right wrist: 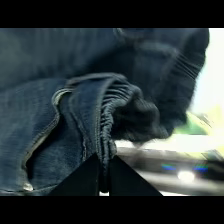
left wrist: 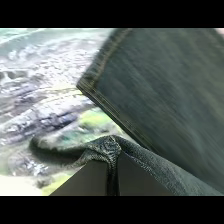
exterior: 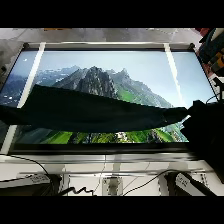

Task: Fold the clothes and pants, and hang the long-sleeved shirts on hangers.

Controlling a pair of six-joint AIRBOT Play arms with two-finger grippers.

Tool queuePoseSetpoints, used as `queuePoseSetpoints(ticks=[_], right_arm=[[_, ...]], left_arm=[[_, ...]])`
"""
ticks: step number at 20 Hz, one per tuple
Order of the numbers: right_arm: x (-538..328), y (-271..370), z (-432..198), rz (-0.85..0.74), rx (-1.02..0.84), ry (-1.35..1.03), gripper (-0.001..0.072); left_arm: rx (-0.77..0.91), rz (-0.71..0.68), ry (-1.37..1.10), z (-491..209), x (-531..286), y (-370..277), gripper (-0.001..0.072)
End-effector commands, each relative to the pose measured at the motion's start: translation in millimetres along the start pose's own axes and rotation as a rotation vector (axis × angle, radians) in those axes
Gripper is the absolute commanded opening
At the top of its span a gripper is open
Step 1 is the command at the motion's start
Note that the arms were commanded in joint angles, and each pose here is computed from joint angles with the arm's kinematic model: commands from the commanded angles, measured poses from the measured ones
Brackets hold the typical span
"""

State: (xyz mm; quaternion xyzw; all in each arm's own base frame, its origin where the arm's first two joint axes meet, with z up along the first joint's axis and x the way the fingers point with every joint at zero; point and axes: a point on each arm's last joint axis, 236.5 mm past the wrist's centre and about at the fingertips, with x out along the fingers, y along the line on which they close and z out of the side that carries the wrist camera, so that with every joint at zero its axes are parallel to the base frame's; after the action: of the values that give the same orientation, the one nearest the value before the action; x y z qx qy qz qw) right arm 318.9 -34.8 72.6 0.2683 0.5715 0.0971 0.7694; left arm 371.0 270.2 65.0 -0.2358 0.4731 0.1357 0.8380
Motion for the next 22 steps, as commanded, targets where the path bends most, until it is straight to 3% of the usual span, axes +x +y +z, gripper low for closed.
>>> queuePoseSetpoints(ticks=[1,9,12,14,15,16,17,18,22], right_arm=[[33,-10,49,0.110,0.161,-0.030,0.0046],[44,-62,165,0.099,0.588,-0.350,0.0048],[53,-63,192,0.080,0.577,-0.461,0.0048],[60,-55,210,0.060,0.536,-0.534,0.0049],[63,-51,217,0.048,0.512,-0.566,0.0085],[65,-47,223,0.037,0.487,-0.594,0.0253],[63,-44,231,0.023,0.461,-0.635,0.0425],[61,-43,237,0.021,0.452,-0.667,0.0503],[61,-46,231,0.003,0.442,-0.641,0.0510]], left_arm=[[-0.047,0.123,-0.022,15,26,0,0.0035],[-0.312,-0.070,-0.097,52,77,-35,0.0036],[-0.422,-0.215,-0.171,76,99,-65,0.0038],[-0.418,-0.238,-0.198,83,112,-81,0.0041],[-0.397,-0.239,-0.217,87,115,-87,0.0117],[-0.361,-0.239,-0.239,91,116,-95,0.0311],[-0.308,-0.245,-0.275,98,113,-104,0.0588],[-0.257,-0.255,-0.308,105,107,-111,0.0713],[-0.110,-0.244,-0.332,107,79,-120,0.0709]])
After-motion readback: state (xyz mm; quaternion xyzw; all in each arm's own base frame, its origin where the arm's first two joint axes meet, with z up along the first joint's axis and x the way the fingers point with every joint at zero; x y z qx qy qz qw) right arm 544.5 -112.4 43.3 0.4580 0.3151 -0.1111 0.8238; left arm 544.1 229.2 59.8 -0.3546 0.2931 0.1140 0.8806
